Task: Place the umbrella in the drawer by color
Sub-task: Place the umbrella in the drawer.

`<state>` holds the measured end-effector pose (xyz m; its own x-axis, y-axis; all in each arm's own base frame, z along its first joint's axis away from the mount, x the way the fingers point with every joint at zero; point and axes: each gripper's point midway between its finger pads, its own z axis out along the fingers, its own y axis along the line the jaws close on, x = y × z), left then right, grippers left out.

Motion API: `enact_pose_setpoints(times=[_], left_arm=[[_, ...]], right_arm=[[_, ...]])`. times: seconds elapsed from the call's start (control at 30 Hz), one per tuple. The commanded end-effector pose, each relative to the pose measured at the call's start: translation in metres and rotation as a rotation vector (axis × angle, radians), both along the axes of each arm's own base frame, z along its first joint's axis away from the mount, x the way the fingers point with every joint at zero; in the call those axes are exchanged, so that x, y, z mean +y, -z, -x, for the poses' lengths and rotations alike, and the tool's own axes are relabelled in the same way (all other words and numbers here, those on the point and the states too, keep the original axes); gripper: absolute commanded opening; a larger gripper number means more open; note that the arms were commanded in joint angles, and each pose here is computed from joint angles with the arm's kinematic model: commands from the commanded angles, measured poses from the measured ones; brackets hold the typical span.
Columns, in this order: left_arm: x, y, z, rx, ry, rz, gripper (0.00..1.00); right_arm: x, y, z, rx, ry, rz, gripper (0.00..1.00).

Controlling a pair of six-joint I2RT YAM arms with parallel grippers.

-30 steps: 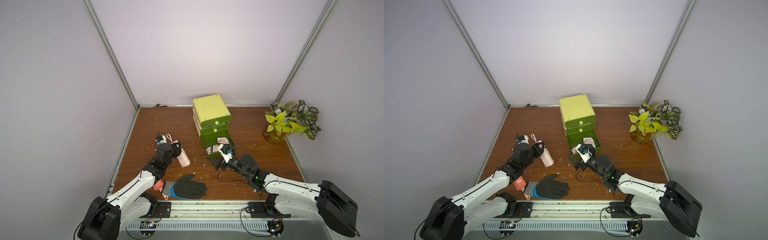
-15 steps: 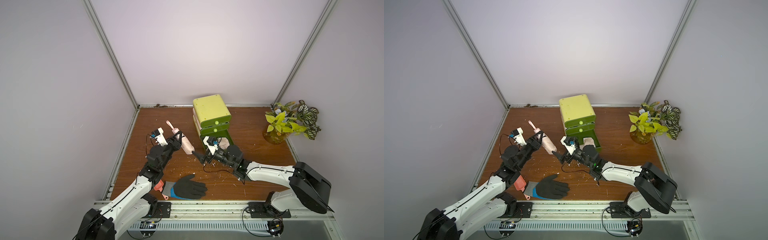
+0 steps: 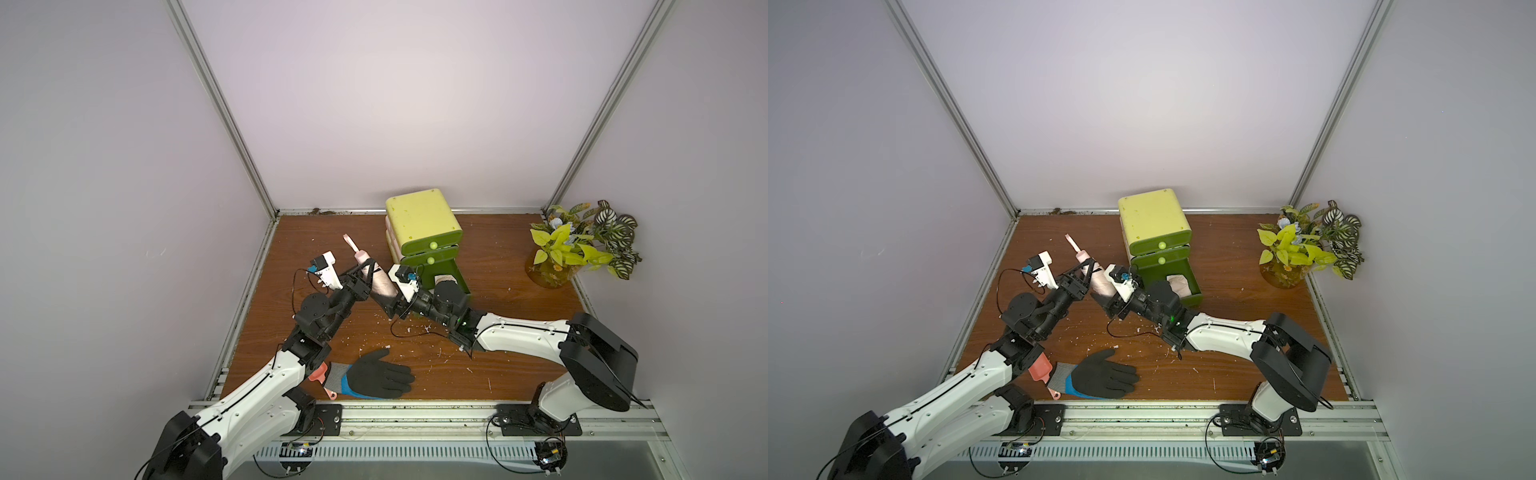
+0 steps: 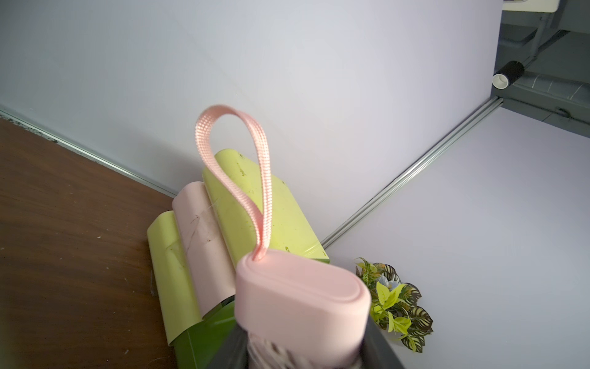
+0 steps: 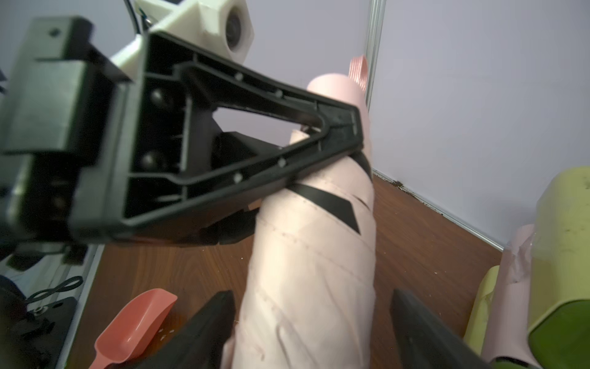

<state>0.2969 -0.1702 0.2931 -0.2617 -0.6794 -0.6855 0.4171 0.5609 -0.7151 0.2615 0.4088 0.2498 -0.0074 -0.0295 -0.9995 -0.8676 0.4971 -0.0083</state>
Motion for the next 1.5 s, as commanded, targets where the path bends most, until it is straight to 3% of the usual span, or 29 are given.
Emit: enact_pose_setpoints(times=[0.0,0.17,0.3,0.4,0.57,0.7,0.83,0.9,1.17,1.47], left_arm=[[-0.002,-0.049,0.009,-0.146,0.007,0.047,0.37],[-0.001,-0.042,0.007,-0.125,-0.003,0.034,0.41],[0.002,-0.039,0.010,-0.081,-0.013,0.009,0.69],[0.016,-0.051,0.021,-0.063,-0.051,-0.034,1.00],[0.078,-0.071,0.051,-0.005,-0.270,-0.188,1.00],[0.122,-0.065,0.075,0.051,-0.422,-0.305,1.00],[0.108,-0.058,0.094,-0.075,-0.303,-0.408,1.00],[0.095,-0.055,0.101,-0.135,-0.228,-0.428,1.00],[0.081,-0.040,0.104,-0.148,-0.147,-0.462,1.00],[0.092,-0.041,0.111,-0.172,-0.188,-0.449,1.00]], right_arm=[[0.001,-0.023,-0.002,-0.042,0.015,-0.009,0.70],[0.001,-0.025,0.009,-0.095,-0.044,0.105,0.38],[-0.008,-0.019,0.004,-0.133,-0.012,0.256,0.00],[-0.020,-0.016,0.000,-0.185,0.019,0.382,0.00],[-0.063,-0.002,-0.009,-0.363,0.065,0.796,0.00],[-0.112,0.010,-0.019,-0.507,0.130,1.143,0.00],[-0.166,0.018,-0.043,-0.573,0.246,1.514,0.00],[-0.187,0.020,-0.055,-0.560,0.281,1.624,0.00],[-0.229,0.036,-0.103,-0.496,0.318,1.757,0.00],[-0.190,0.066,-0.133,-0.555,0.248,1.709,0.00]])
